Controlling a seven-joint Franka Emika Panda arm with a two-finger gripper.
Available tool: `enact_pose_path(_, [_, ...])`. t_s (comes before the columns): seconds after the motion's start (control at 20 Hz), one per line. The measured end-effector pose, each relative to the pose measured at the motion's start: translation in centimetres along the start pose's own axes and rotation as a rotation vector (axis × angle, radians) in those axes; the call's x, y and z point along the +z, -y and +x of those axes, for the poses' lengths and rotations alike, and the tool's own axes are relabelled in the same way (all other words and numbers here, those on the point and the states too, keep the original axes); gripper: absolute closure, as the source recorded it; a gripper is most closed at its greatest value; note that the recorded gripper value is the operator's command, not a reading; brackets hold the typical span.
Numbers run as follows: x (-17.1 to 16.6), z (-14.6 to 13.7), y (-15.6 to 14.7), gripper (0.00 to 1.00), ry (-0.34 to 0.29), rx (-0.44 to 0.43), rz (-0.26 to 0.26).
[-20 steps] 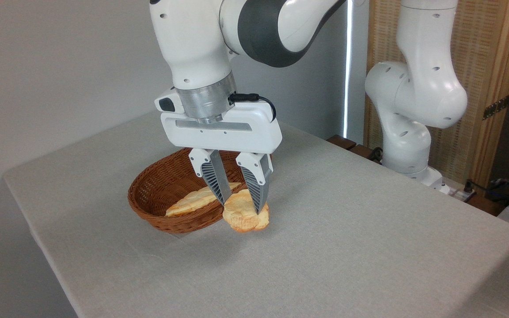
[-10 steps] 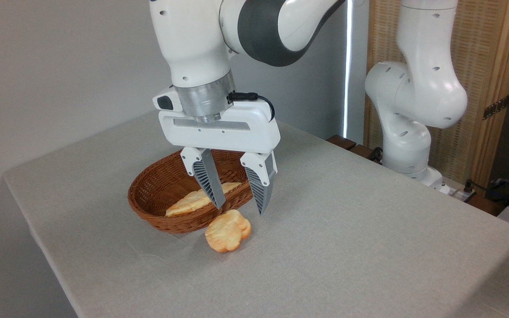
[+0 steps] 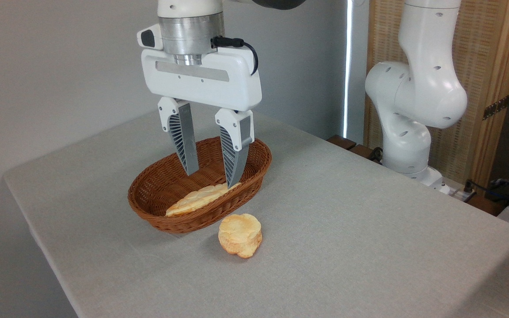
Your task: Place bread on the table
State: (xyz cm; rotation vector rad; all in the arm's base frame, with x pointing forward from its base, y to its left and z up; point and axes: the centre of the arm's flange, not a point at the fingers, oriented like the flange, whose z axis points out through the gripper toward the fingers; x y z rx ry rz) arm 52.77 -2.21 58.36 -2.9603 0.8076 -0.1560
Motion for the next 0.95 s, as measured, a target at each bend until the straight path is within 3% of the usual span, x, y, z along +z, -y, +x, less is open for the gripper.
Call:
enact_pose_path(0.25, [-0.9, -0.6, -0.2, 0.0, 0.006, 0.152, -0.006])
enact_pose_path(0.4, [-1.2, -1.4, -0.7, 0.0, 0.03, 0.242, -0.044])
enact_pose_path(0.6, [-1.0, -1.2, -1.0, 0.0, 0.025, 0.258, -0.066])
enact_pose_path(0.75, [-0.9, -1.0, -1.2, 0.0, -0.007, 0.24, -0.12])
enact_pose_path(0.95, [-0.8, -1.0, -1.3, 0.0, -0.013, 0.236, -0.13])
